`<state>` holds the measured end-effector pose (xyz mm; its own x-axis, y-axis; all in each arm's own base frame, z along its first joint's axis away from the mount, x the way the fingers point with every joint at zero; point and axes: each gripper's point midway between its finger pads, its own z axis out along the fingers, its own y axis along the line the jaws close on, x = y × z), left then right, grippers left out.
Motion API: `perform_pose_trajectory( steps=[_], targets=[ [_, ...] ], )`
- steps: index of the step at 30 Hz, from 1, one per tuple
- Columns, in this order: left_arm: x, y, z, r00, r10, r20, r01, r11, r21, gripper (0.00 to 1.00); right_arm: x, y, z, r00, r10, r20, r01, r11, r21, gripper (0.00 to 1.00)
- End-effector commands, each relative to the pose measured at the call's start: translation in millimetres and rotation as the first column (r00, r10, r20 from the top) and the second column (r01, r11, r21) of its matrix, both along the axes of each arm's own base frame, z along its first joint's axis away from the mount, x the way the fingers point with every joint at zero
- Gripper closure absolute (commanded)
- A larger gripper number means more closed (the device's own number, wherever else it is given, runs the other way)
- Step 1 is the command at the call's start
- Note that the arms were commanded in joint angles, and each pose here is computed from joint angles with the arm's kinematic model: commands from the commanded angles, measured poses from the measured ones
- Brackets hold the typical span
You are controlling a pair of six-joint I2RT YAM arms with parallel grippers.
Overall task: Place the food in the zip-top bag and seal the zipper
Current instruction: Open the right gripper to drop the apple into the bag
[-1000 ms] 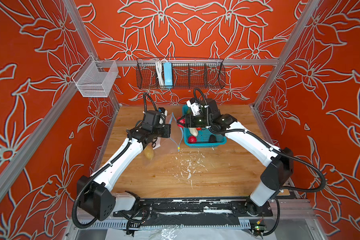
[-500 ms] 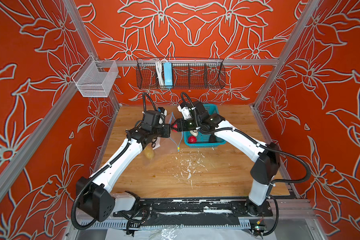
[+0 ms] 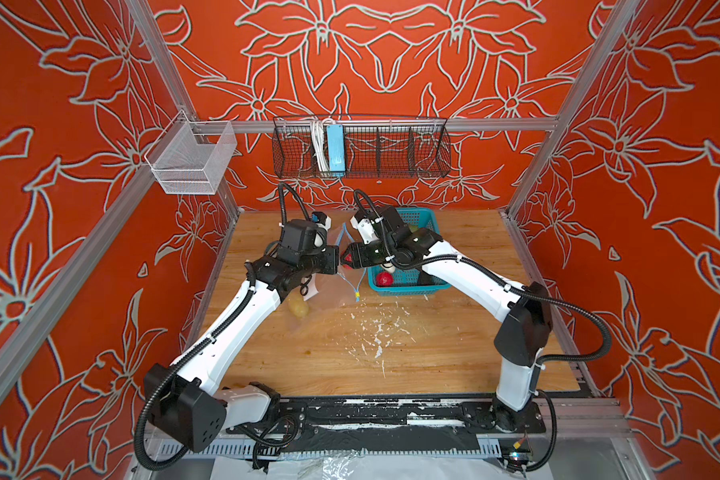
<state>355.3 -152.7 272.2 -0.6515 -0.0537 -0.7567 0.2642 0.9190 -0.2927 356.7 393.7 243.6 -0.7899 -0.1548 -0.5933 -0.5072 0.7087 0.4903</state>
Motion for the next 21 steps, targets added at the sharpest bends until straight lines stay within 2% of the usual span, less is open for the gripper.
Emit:
perform_pose_trajectory(
  steps=[1,5,14,15,21],
  targets=[
    [0,4,17,0.999,0.002,0.042,-0.002,1.000,-0.004,1.00,0,9,4,1.000,0.018,0.004,-0.018,1.000,0.002,0.38],
    [0,5,18,0.999,0.003,0.044,-0.003,1.000,0.000,1.00,-3,13,9,0.999,0.044,0.017,-0.045,0.999,0.015,0.25],
    [0,6,18,0.999,0.006,0.041,-0.006,1.000,-0.001,1.00,-4,11,27,0.998,0.035,0.047,-0.036,0.999,0.033,0.14],
    [0,6,18,0.999,0.007,0.041,-0.007,1.000,-0.001,1.00,-4,11,29,0.998,0.035,0.051,-0.037,0.999,0.036,0.03],
    [-1,7,18,0.999,0.008,0.042,-0.008,1.000,-0.002,1.00,-7,8,50,0.996,0.033,0.081,-0.038,0.997,0.062,0.02]
  ],
)
